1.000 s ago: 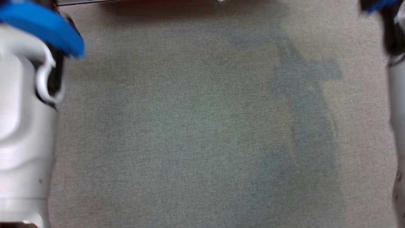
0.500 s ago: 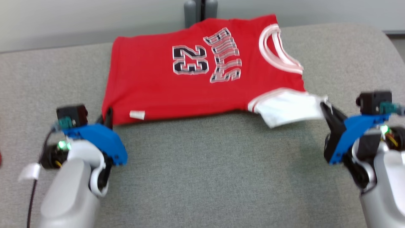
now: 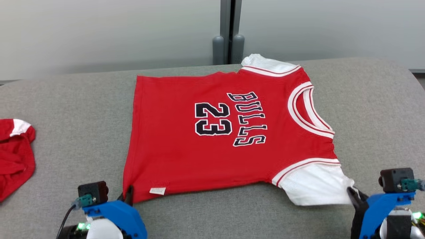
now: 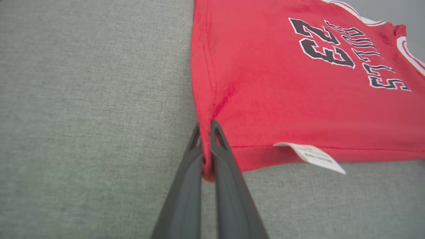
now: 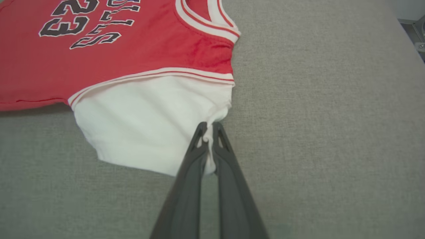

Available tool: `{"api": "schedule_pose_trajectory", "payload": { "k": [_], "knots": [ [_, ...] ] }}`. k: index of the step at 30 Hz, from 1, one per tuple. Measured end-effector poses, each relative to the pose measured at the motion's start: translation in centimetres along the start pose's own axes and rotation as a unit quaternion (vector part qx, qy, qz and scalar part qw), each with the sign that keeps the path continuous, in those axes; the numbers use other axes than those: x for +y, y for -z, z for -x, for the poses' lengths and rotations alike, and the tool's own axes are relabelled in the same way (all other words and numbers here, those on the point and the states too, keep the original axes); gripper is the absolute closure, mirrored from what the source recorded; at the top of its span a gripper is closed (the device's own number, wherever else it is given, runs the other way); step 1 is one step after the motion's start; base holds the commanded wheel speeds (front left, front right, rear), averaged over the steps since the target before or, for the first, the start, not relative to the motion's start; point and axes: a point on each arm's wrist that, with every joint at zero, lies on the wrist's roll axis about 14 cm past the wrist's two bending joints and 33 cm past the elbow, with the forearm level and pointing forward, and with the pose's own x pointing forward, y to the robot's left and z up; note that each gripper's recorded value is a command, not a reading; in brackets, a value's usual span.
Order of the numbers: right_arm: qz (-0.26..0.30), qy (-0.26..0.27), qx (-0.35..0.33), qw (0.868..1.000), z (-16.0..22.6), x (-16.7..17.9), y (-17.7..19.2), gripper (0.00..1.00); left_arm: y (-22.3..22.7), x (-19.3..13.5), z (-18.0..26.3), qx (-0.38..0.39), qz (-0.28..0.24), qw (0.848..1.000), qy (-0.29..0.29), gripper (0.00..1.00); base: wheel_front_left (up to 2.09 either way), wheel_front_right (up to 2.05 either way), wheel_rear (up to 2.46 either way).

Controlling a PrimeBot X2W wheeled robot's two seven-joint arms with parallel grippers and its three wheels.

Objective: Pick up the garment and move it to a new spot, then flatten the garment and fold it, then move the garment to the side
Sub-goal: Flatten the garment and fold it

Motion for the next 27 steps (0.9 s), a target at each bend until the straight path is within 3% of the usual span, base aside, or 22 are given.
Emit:
{"api": "schedule_pose_trajectory", "payload": {
  "k": [7,14,18,27],
  "knots": [
    [-0.002,0.011,0.086,0.996,2.1,-0.4,4.3,1.00,3.2,0.2,3.3,0.041,0.005,0.999,-0.012,1.00,0.00,0.00,0.00],
    [-0.010,-0.014,0.148,0.989,3.8,0.9,6.6,1.00,3.2,1.1,4.8,0.046,-0.010,0.999,-0.024,1.00,0.00,0.00,0.00],
    [-0.001,-0.030,0.127,0.992,4.1,2.0,4.9,1.00,2.8,1.1,5.0,0.049,-0.014,0.999,-0.021,1.00,0.00,0.00,0.00],
    [0.048,-0.025,-0.010,0.998,1.4,2.4,-4.4,1.00,-0.6,-0.3,2.4,0.042,-0.027,0.999,0.016,1.00,0.00,0.00,0.00]
  ]
}}
